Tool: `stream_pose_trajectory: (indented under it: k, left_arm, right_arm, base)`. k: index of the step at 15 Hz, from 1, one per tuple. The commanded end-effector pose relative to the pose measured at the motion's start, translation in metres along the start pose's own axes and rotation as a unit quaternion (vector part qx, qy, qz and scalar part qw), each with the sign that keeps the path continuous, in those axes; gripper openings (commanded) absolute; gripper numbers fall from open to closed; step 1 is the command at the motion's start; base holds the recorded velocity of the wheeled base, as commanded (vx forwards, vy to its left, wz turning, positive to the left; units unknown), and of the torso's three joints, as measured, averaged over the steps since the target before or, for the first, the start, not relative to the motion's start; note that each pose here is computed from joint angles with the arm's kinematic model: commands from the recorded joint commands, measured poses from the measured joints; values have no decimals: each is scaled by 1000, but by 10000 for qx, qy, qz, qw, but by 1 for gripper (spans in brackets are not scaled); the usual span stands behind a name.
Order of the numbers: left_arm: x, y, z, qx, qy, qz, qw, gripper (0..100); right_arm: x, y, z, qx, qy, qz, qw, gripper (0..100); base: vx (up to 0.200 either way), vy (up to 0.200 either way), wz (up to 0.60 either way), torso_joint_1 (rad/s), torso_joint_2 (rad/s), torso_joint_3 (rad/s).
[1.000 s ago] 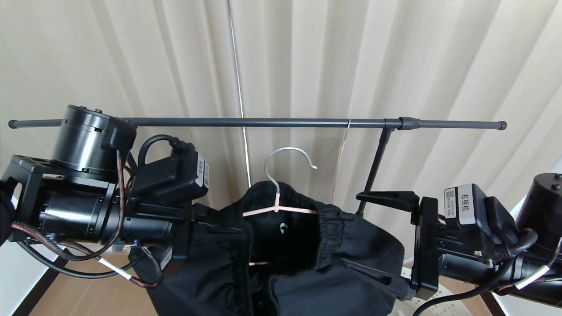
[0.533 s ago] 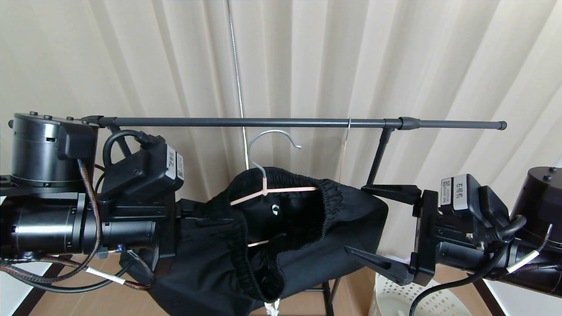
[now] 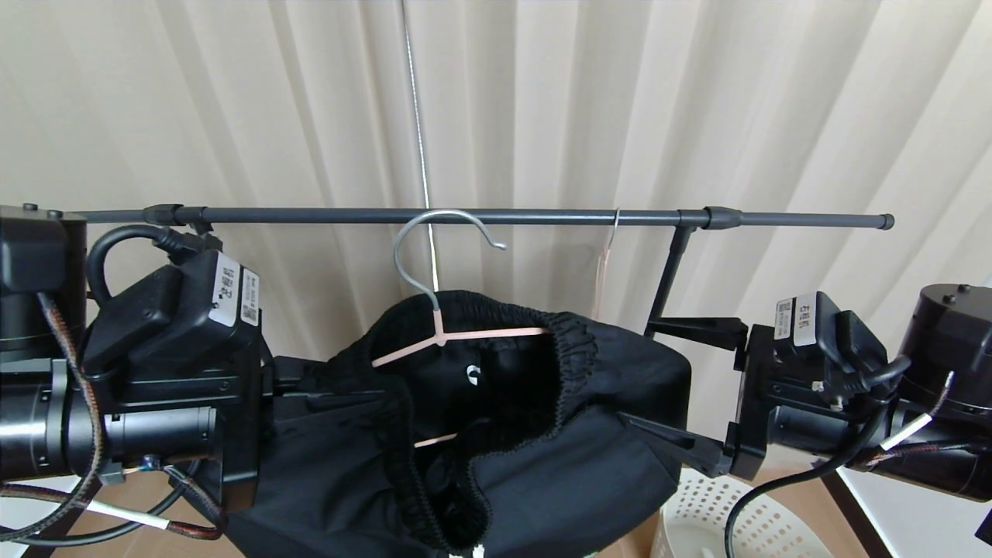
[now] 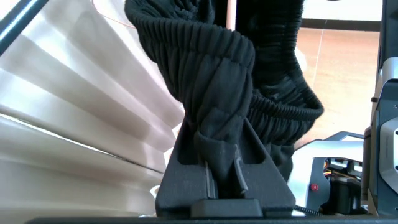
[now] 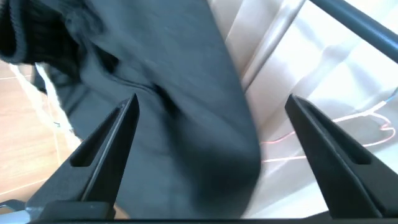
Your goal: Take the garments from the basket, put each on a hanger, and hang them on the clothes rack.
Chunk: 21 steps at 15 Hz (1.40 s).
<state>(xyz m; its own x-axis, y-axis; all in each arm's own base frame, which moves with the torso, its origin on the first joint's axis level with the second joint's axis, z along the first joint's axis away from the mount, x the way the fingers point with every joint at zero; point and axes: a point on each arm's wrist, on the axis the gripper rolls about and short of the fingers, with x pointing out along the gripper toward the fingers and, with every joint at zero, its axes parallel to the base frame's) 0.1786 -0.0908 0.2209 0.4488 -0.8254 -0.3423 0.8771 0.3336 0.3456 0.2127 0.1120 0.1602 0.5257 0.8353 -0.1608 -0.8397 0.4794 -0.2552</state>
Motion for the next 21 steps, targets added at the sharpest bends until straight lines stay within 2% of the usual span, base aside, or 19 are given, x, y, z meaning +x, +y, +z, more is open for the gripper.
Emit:
stream_pose_trajectory:
  k: [1, 5, 10, 13, 14, 21]
  left_arm:
    - [-8, -3, 5, 7, -95, 86, 9999, 0]
    - [-8, -3, 6, -60, -124, 97, 9999, 0]
    - [-13, -2, 6, -51, -135, 200, 9997, 0]
    - [-15, -3, 7, -51, -145, 225, 9996, 0]
    - [-16, -3, 8, -37, -160, 236, 9996, 0]
    - [-22, -6, 10, -1, -230, 276, 9994, 0]
  right_arm:
    - [-6, -11, -10, 115, 45, 88, 9999, 100]
    - [-1, -15, -22, 211, 164, 196, 9994, 100]
    - [10, -18, -39, 62, 416, 301, 9987, 100]
    - [11, -19, -42, 70, 456, 296, 9985, 100]
    - [10, -20, -43, 76, 466, 260, 9985, 0]
    - [13, -31, -51, 177, 576, 113, 9981, 0]
  base:
    - [0, 0, 0, 0, 0, 0]
    - [0, 0, 0, 0, 0, 0]
    - [0, 0, 0, 0, 0, 0]
    - [0, 0, 0, 0, 0, 0]
    - [0, 0, 0, 0, 0, 0]
    - [0, 0, 0, 0, 0, 0]
